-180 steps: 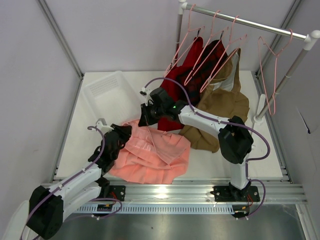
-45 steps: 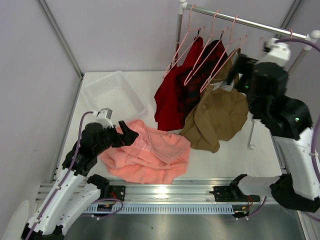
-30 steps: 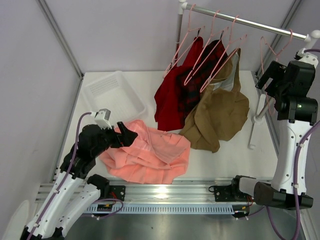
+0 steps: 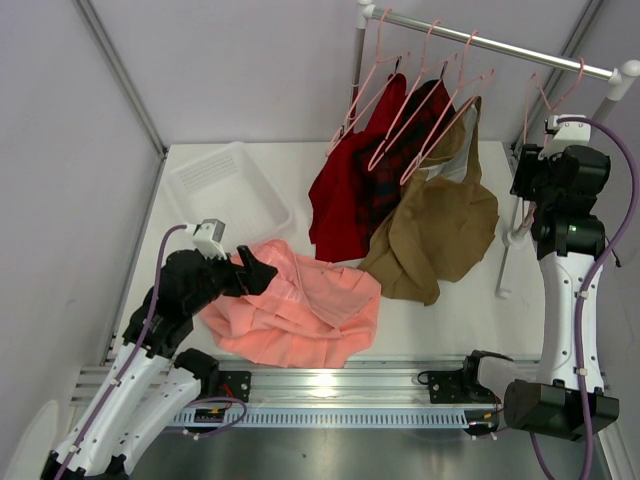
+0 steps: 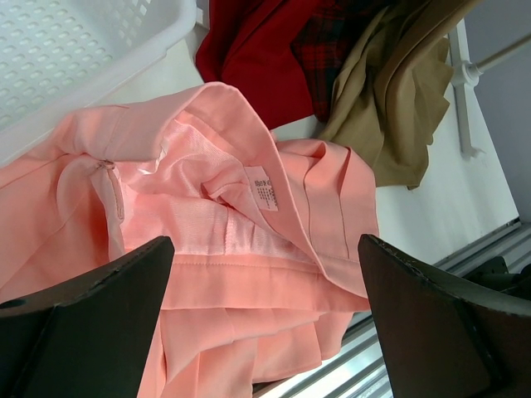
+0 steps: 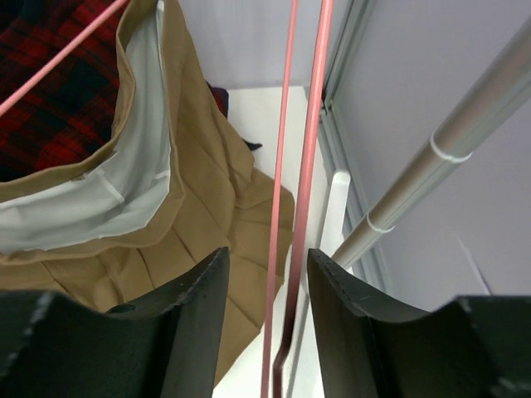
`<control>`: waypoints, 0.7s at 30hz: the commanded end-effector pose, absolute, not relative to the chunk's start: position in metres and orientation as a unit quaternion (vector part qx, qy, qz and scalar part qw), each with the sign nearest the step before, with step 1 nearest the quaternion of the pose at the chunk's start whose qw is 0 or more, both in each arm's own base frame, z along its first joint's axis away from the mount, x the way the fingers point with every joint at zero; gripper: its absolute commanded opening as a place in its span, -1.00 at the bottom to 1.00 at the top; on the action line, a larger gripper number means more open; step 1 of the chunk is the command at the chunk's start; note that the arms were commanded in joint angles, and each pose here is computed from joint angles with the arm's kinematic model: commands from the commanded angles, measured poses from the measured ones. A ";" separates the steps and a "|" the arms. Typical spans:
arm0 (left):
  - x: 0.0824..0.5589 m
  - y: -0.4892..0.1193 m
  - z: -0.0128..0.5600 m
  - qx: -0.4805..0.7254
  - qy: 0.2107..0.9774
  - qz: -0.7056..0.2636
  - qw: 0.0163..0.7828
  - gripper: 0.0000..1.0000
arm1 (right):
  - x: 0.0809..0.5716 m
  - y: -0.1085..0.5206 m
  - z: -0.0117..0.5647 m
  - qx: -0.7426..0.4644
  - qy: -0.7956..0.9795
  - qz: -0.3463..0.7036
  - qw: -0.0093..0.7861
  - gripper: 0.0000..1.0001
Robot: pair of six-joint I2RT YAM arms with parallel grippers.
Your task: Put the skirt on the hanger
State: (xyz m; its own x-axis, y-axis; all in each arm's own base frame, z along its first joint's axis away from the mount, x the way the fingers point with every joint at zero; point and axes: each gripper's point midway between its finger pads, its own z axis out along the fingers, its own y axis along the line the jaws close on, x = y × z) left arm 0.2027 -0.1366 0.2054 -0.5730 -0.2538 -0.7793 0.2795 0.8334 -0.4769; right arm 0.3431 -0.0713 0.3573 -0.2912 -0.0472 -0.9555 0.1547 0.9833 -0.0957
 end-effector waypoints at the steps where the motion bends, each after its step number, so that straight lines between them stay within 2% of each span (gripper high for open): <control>1: 0.208 -0.139 0.216 0.018 0.824 -0.296 0.483 0.98 | 0.348 -0.073 0.377 0.020 0.773 -0.097 0.626 -0.07; 8: 0.208 -0.139 0.216 0.015 0.823 -0.299 0.484 0.98 | 0.353 -0.075 0.370 0.031 0.778 -0.093 0.620 -0.34; 14: 0.207 -0.138 0.215 0.017 0.824 -0.296 0.484 0.99 | 0.350 -0.085 0.370 0.048 0.780 -0.116 0.614 -0.47; 21: 0.209 -0.139 0.217 0.016 0.822 -0.296 0.486 0.99 | 0.348 -0.096 0.379 0.073 0.777 -0.138 0.610 -0.50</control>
State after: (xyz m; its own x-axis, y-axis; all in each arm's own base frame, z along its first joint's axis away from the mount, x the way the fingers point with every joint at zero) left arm 0.2048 -0.1376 0.2098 -0.5575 -0.2609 -0.7881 0.2888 0.8291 -0.4787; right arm 0.3481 -0.0854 0.3560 -0.2914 -0.0516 -0.9552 0.2211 0.9679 -0.1197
